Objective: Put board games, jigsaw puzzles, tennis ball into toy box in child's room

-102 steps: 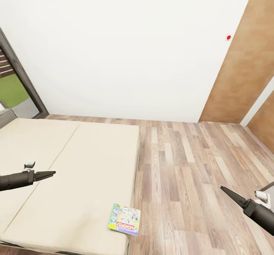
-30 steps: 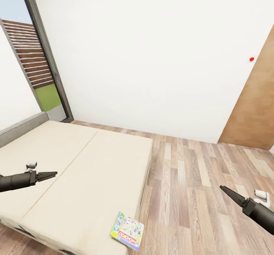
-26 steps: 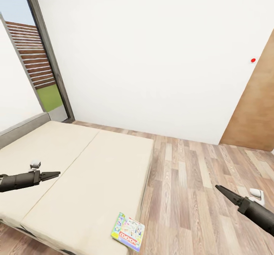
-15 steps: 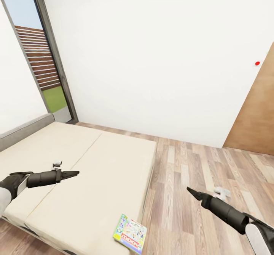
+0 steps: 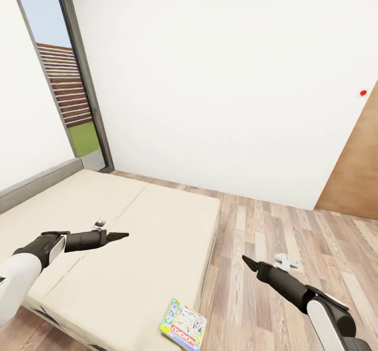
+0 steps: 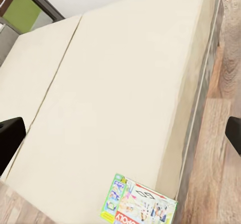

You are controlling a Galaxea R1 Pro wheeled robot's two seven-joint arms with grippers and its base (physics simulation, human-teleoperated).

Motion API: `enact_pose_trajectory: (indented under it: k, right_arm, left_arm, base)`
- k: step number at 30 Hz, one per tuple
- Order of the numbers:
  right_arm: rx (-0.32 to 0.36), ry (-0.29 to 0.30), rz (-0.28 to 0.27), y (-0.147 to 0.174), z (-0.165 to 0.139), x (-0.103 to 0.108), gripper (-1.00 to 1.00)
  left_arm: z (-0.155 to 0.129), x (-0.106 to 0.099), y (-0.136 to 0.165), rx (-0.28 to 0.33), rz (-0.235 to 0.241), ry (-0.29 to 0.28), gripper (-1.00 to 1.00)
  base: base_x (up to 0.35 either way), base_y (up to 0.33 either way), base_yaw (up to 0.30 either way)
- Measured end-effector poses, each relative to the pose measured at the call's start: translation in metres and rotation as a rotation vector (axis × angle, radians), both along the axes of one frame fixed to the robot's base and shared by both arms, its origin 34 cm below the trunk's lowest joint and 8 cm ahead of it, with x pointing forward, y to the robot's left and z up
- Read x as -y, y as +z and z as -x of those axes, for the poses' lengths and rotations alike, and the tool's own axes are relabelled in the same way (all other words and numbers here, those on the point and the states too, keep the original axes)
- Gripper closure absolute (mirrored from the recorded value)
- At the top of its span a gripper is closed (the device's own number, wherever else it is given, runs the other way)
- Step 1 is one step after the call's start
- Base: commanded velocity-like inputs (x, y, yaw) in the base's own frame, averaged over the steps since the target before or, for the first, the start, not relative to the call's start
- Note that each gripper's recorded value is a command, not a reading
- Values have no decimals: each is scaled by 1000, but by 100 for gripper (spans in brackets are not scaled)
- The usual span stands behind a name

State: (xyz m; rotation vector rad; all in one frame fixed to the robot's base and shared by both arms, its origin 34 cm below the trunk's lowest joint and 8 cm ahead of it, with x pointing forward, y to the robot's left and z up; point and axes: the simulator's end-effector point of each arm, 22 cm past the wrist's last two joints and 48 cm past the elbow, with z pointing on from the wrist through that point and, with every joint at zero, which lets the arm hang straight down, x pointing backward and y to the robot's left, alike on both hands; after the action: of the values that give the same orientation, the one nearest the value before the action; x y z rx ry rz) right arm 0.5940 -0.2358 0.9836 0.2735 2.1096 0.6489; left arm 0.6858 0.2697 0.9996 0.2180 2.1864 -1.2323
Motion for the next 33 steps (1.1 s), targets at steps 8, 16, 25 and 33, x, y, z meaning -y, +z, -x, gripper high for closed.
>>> enact_pose_trajectory:
  k: [8,16,25,33]
  right_arm:
    - [22,-8,4,7,-2,0,-100]
    - [41,-8,6,15,-3,0,-100]
    - [52,-12,10,20,-3,2,-100]
    - [50,-16,10,19,-3,2,-100]
  left_arm:
    - [0,-24,11,27,-23,25,-100]
    - [5,-28,27,46,6,6,-100]
    - [8,-26,34,54,20,-4,-100]
    - [13,-25,28,41,26,-3,-100]
  base:
    - [0,0,94]
    - [0,0,94]
    - [18,-51,69]
    - [70,-203,6]
